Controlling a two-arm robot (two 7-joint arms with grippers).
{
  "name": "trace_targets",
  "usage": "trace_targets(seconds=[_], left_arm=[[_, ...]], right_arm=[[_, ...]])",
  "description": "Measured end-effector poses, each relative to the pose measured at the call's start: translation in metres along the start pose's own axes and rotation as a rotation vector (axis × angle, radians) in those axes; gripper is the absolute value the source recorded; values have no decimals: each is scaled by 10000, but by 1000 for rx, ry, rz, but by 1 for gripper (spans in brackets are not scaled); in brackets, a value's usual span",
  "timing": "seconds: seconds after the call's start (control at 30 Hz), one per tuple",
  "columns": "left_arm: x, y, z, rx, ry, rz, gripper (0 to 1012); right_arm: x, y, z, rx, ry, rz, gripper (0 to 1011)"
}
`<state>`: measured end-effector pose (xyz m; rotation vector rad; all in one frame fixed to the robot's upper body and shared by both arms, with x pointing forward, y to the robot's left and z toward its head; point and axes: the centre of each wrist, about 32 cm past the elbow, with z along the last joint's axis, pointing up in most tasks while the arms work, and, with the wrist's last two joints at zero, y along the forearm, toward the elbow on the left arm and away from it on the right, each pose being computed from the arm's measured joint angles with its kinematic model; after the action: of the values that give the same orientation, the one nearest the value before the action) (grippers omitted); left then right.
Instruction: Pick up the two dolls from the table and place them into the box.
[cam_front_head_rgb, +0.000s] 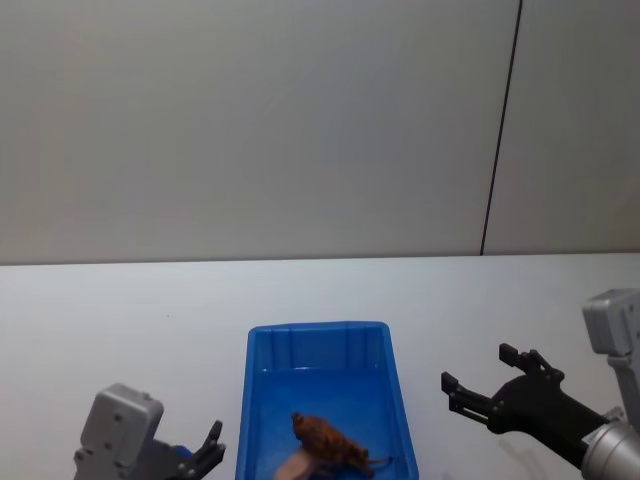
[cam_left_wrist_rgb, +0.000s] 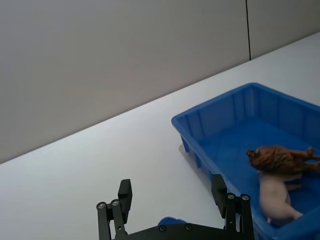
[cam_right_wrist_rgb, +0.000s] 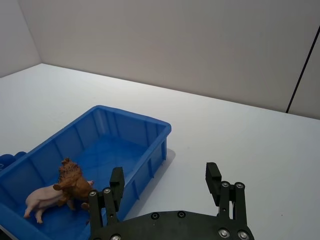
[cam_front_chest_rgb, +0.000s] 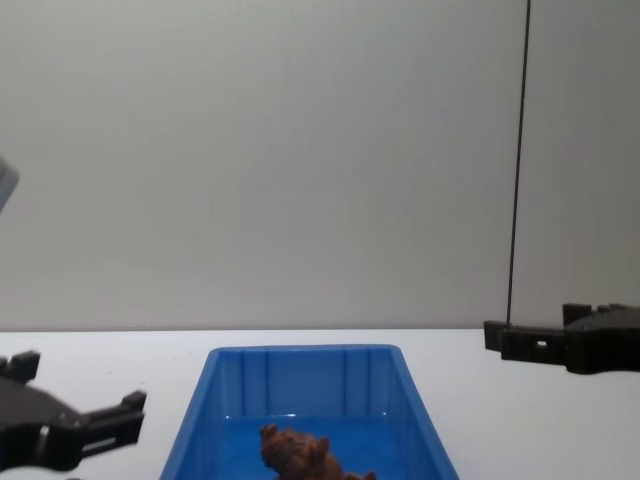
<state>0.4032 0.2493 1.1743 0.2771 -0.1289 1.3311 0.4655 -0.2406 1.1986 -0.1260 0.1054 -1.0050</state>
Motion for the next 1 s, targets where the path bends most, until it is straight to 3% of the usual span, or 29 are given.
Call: trace_targets(seconds=[0.33, 0.37, 0.7, 1.0], left_arm=[[53, 12, -160, 63, 5, 3, 1003], [65, -3, -201, 77, 6, 0, 1003], [122, -101, -327, 125, 8, -24, 1003], [168, -184, -400, 166, 11, -51, 1003]], right_arm=[[4, -4, -1, 0, -1, -1, 1001], [3, -4, -1, 0, 0, -1, 1001], [4, -6, -3, -1, -1, -1, 1001], [4, -6, -3, -1, -1, -1, 1001]])
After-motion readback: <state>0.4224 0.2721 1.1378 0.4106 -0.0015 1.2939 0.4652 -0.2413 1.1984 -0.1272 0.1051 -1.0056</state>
